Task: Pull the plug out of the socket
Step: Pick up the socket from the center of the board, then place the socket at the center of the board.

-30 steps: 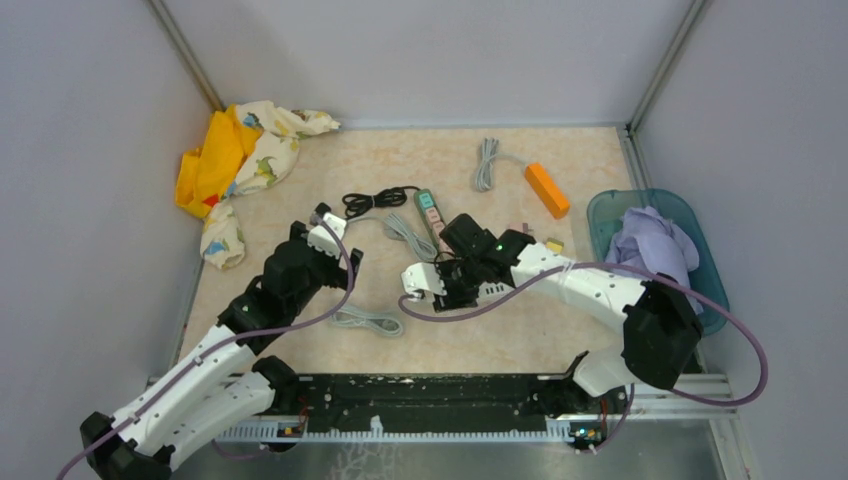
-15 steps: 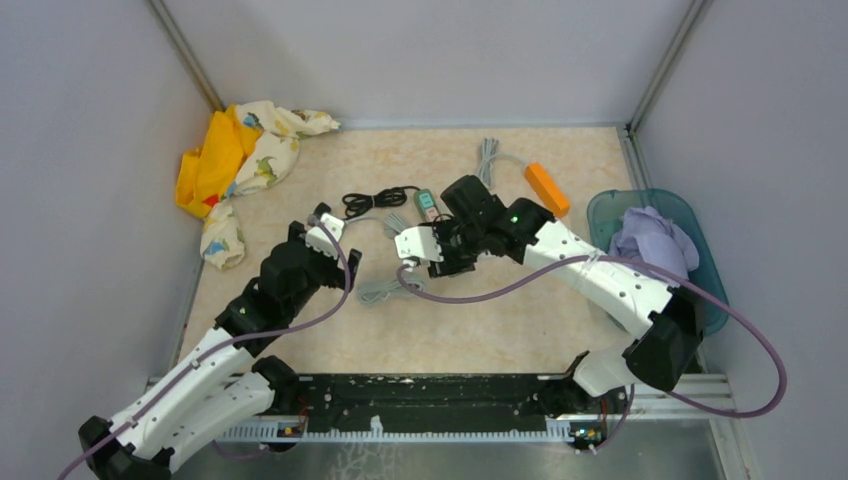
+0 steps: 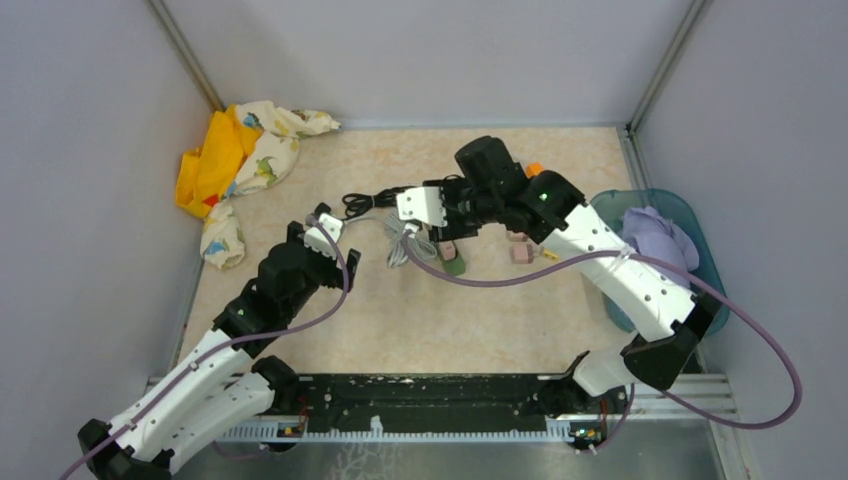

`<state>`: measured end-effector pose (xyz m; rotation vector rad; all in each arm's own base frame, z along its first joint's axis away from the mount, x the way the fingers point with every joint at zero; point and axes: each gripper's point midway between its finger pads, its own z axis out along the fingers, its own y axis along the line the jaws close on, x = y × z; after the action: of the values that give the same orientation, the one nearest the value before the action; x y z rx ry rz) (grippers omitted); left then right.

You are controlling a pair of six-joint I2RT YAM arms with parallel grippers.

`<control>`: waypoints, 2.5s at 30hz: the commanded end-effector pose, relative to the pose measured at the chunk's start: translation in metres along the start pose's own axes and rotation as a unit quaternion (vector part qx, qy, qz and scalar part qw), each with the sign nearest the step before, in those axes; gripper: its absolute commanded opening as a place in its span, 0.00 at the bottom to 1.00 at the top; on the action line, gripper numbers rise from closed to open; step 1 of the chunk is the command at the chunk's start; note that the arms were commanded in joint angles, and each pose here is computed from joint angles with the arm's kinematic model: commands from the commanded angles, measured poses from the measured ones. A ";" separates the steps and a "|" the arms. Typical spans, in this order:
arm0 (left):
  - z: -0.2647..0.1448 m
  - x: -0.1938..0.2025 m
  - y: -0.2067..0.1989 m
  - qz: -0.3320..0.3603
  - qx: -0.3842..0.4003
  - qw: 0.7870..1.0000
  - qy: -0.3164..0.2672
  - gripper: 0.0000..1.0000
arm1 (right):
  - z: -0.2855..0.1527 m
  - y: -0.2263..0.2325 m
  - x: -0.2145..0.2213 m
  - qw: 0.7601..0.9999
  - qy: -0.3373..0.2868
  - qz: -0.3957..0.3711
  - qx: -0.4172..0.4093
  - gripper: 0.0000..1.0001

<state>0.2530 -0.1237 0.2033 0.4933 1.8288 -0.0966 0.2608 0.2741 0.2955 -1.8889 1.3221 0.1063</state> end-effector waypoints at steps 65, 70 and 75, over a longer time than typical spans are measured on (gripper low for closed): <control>0.000 -0.005 -0.008 -0.004 0.029 0.999 -0.015 1.00 | 0.131 -0.098 0.345 0.890 0.199 0.389 0.130 0.08; 0.001 -0.004 -0.009 -0.004 0.029 0.999 -0.015 1.00 | 0.138 -0.088 0.371 0.870 0.243 0.405 0.139 0.19; 0.000 -0.005 -0.009 -0.004 0.030 0.999 -0.017 1.00 | 0.134 -0.087 0.367 0.866 0.233 0.420 0.139 0.52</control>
<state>0.2499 -0.1311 0.2040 0.5238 1.8215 -0.1503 0.5310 0.1080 0.0585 -1.1251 2.2976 -0.0603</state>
